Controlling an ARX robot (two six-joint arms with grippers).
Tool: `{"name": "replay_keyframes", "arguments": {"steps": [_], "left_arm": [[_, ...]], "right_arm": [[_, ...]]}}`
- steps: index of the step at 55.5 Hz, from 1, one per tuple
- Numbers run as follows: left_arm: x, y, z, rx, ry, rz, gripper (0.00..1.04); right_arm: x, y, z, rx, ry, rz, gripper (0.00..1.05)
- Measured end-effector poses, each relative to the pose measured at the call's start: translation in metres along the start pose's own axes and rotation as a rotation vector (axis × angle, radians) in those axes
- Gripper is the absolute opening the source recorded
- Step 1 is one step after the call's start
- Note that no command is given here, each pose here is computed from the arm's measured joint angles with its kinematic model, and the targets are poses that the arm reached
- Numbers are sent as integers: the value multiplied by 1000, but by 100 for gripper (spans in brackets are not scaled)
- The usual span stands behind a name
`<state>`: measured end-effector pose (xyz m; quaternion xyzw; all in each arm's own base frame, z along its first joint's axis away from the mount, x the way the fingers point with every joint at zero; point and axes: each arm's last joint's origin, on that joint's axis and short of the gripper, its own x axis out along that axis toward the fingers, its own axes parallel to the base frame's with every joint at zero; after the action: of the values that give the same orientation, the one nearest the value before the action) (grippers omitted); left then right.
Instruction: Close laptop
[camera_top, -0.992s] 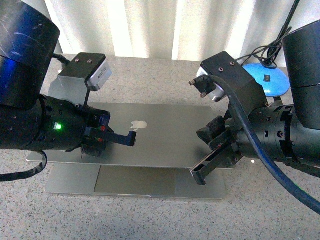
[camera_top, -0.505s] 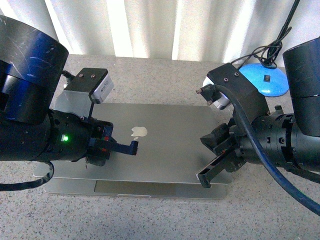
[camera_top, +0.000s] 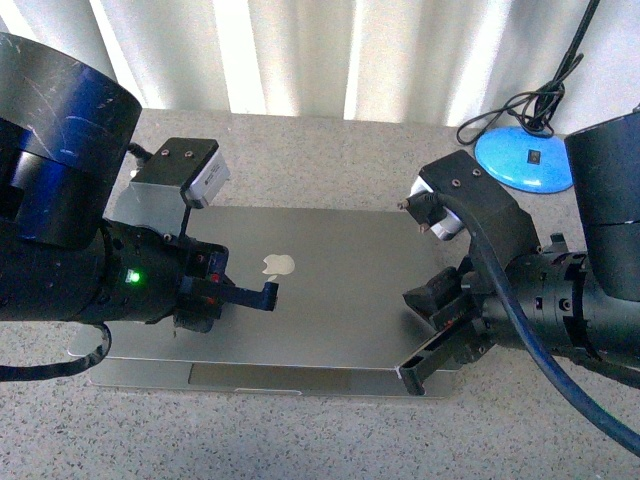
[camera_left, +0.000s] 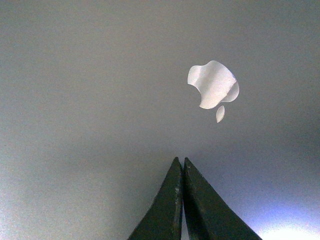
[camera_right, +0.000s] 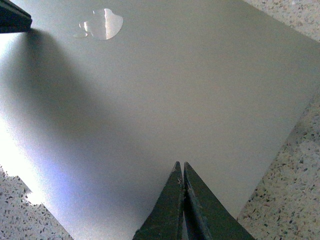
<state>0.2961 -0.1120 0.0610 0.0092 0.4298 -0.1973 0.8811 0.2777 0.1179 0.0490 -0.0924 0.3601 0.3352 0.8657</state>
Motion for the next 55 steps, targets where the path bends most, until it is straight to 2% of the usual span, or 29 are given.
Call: {"name": "replay_keyframes", "arguments": {"steps": [55], "left_arm": [[2, 6, -16, -40, 5, -2, 4]], "right_arm": [[5, 5, -13, 19, 34, 17, 1]]}}
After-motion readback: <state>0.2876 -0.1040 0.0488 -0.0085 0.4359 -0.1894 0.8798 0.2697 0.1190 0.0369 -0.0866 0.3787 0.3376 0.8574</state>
